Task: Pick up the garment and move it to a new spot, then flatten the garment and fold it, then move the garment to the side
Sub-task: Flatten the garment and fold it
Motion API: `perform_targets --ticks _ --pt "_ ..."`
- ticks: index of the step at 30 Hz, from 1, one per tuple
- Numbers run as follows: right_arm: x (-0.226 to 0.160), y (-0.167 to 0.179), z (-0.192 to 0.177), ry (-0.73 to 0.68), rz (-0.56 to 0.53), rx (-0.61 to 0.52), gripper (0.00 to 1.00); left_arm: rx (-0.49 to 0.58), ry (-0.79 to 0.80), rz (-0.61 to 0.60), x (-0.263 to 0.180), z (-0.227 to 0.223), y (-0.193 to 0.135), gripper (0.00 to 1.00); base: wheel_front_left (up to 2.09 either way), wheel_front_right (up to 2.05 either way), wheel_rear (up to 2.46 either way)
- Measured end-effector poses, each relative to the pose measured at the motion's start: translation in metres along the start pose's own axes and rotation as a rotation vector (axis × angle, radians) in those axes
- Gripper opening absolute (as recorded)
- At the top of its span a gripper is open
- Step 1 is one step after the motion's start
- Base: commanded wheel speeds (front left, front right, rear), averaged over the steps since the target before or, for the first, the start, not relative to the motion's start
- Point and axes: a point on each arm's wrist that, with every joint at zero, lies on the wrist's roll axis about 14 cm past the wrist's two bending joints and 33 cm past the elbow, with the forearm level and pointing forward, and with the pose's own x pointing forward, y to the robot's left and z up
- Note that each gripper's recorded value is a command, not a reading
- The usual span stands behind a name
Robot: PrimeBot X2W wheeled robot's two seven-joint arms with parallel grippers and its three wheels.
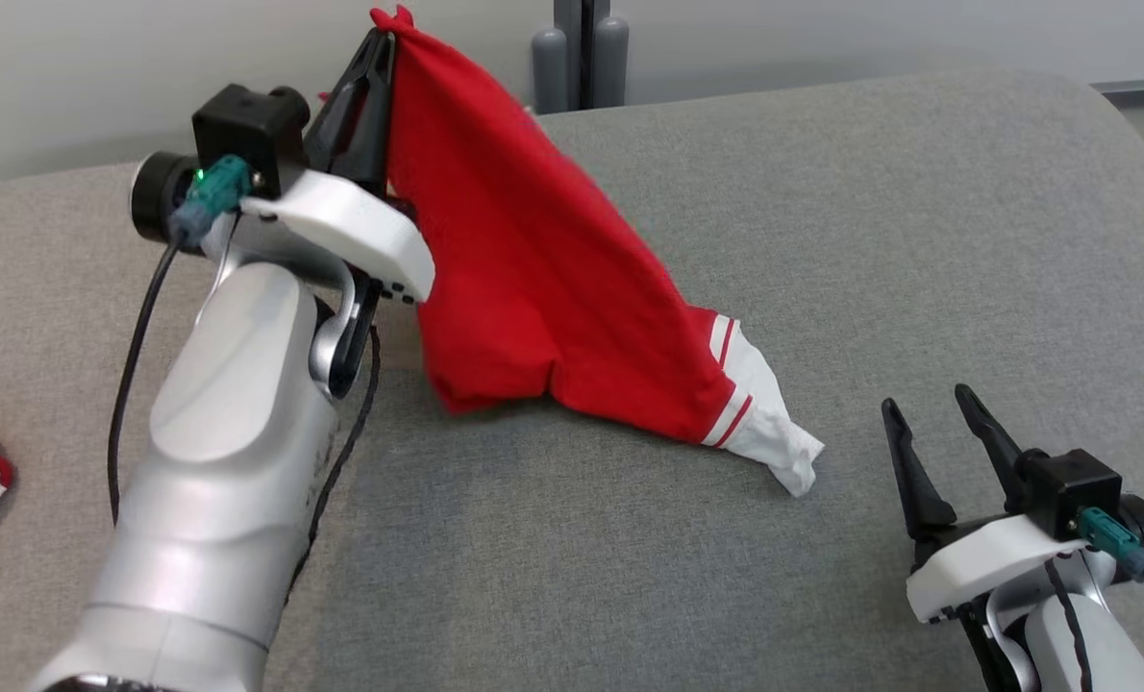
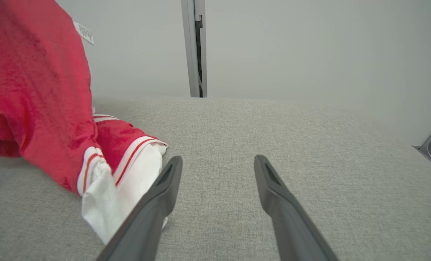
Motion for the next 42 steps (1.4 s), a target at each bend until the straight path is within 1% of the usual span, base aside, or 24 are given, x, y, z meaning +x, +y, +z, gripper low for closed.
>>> perform_targets --ticks 3,5,7,11,14,15,18,19,20,21,25,28,32,37,42 --pt "-0.005 0.003 -0.002 0.004 0.001 0.01 1.0 -0.015 -0.048 0.026 -0.024 0.009 0.005 0.0 0.0 0.0 0.0" --pt "-0.004 0.009 -0.003 0.004 0.016 0.014 1.0 -0.026 -0.04 0.065 -0.045 0.002 0.014 0.0 0.0 0.0 0.0" --pt "-0.002 0.017 -0.002 0.002 0.038 0.018 1.0 -0.04 0.023 0.125 -0.076 -0.023 0.028 0.0 0.0 0.0 0.0" --pt "0.004 0.035 0.001 -0.008 0.089 0.022 1.0 -0.073 0.2 0.254 -0.147 -0.083 0.052 0.0 0.0 0.0 0.0" --pt "0.008 0.048 0.004 -0.014 0.122 0.024 1.0 -0.099 0.326 0.338 -0.196 -0.12 0.062 0.0 0.0 0.0 0.0" --pt "0.008 0.048 0.004 -0.014 0.122 0.024 1.0 -0.099 0.326 0.338 -0.196 -0.12 0.062 0.0 0.0 0.0 0.0" --pt "0.009 0.055 0.006 -0.019 0.143 0.021 1.0 -0.127 0.438 0.409 -0.239 -0.15 0.066 0.0 0.0 0.0 0.0" --pt "0.009 0.056 0.007 -0.02 0.148 0.02 1.0 -0.135 0.457 0.436 -0.248 -0.155 0.069 0.45 0.0 0.0 0.0" --pt "0.009 0.057 0.007 -0.021 0.15 0.019 1.0 -0.141 0.472 0.46 -0.255 -0.158 0.072 0.97 0.0 0.0 0.0" --pt "0.008 0.058 0.007 -0.02 0.152 0.019 1.0 -0.142 0.49 0.477 -0.262 -0.162 0.073 1.0 0.0 0.0 0.0" --pt "0.004 0.057 0.002 -0.007 0.154 0.014 1.0 -0.129 0.528 0.545 -0.276 -0.17 0.082 1.0 0.0 0.0 0.0" --pt "0.003 0.055 0.0 0.001 0.15 0.016 1.0 -0.1 0.504 0.57 -0.269 -0.163 0.091 1.0 0.0 0.0 0.0" --pt "0.002 0.051 -0.005 0.012 0.138 0.022 1.0 -0.062 0.399 0.507 -0.228 -0.136 0.093 1.0 0.0 0.0 0.0" --pt "0.004 0.048 -0.007 0.019 0.128 0.026 1.0 -0.05 0.342 0.386 -0.18 -0.122 0.08 1.0 0.0 0.0 0.0" --pt "0.005 0.044 -0.01 0.026 0.114 0.028 1.0 -0.078 0.386 0.288 -0.148 -0.134 0.06 1.0 0.0 0.0 0.0"
